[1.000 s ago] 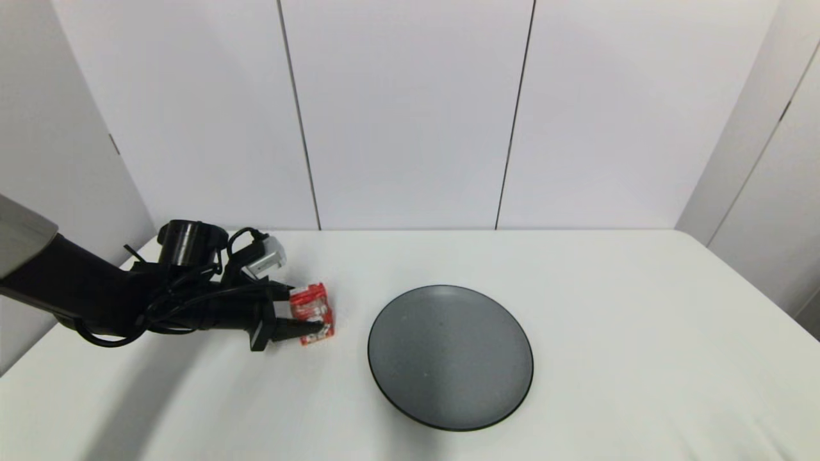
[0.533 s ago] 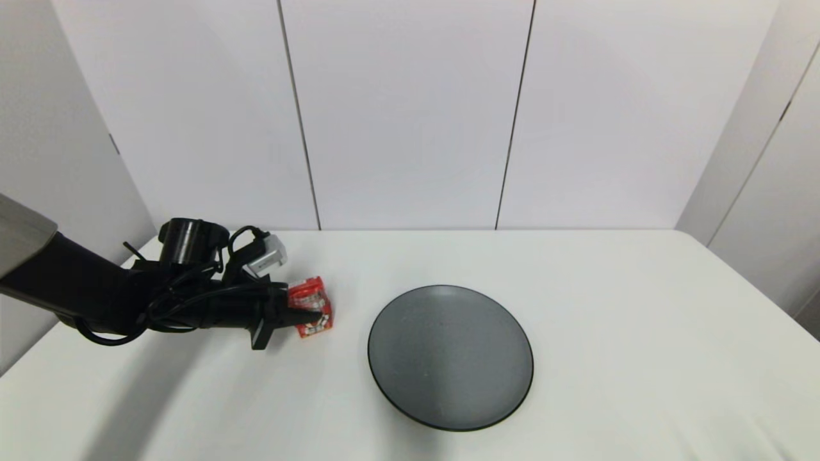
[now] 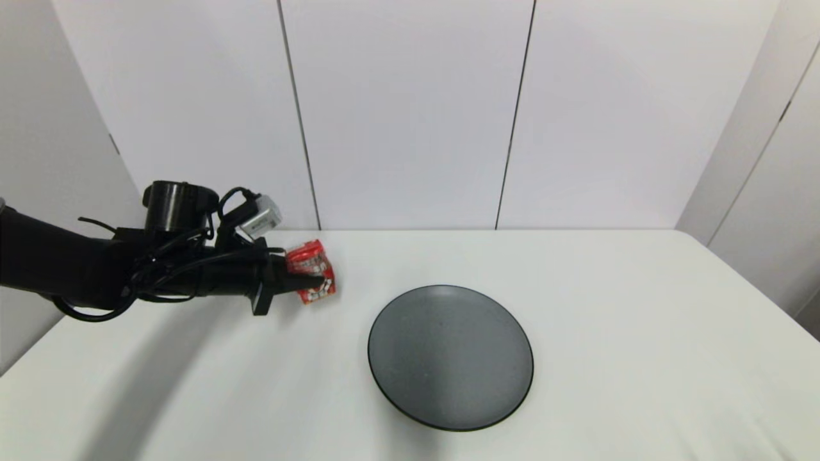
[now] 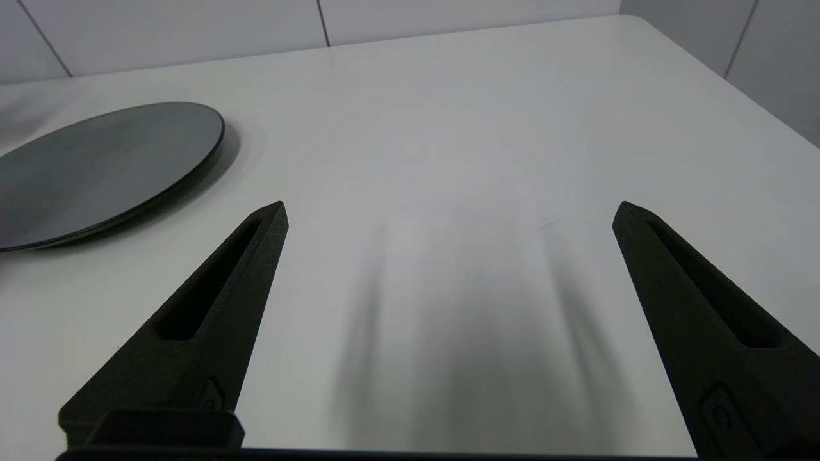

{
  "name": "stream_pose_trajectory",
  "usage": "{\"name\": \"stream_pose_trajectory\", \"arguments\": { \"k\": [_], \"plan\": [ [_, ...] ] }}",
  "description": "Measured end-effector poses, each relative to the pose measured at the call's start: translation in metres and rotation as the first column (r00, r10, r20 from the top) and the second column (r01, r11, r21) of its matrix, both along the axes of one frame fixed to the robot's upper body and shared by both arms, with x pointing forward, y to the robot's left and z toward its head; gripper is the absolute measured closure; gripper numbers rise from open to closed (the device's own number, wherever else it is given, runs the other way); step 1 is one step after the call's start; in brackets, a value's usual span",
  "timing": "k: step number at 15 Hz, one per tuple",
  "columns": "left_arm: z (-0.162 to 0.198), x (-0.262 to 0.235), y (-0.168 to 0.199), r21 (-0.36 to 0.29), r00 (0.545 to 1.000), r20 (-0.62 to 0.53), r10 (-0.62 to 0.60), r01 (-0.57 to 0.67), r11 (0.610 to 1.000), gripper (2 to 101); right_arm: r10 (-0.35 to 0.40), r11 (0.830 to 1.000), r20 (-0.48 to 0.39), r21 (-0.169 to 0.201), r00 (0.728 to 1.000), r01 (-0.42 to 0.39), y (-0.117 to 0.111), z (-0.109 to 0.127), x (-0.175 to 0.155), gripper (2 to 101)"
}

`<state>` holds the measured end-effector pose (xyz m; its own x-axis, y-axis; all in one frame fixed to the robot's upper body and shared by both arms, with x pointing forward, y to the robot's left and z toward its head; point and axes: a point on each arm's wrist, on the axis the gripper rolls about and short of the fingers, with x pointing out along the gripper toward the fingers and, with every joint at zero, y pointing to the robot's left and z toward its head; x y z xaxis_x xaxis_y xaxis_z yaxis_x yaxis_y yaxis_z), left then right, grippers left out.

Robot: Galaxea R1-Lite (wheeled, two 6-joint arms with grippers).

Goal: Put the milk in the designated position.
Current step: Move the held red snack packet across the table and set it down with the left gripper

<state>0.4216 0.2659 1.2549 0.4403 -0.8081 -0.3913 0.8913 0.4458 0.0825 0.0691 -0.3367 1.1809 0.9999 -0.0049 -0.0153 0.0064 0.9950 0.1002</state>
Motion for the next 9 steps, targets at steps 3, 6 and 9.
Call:
{"name": "stream_pose_trajectory", "arguments": {
  "k": [3,6,9],
  "plan": [
    [0.023,0.015,-0.03,-0.015,0.999,0.046,0.012,-0.011,1.0,78.8,0.0,1.0,0.0,0.0,1.0,0.0,0.0,0.0,0.0,1.8],
    [0.03,0.03,-0.067,-0.037,0.997,0.069,-0.035,0.038,0.999,78.8,0.0,1.0,0.0,0.0,1.0,0.0,0.0,0.0,0.0,1.8],
    [0.028,0.046,-0.101,-0.034,0.993,0.102,-0.067,0.07,0.997,78.8,0.0,1.0,0.0,0.0,1.0,0.0,0.0,0.0,0.0,1.8]
  ]
}}
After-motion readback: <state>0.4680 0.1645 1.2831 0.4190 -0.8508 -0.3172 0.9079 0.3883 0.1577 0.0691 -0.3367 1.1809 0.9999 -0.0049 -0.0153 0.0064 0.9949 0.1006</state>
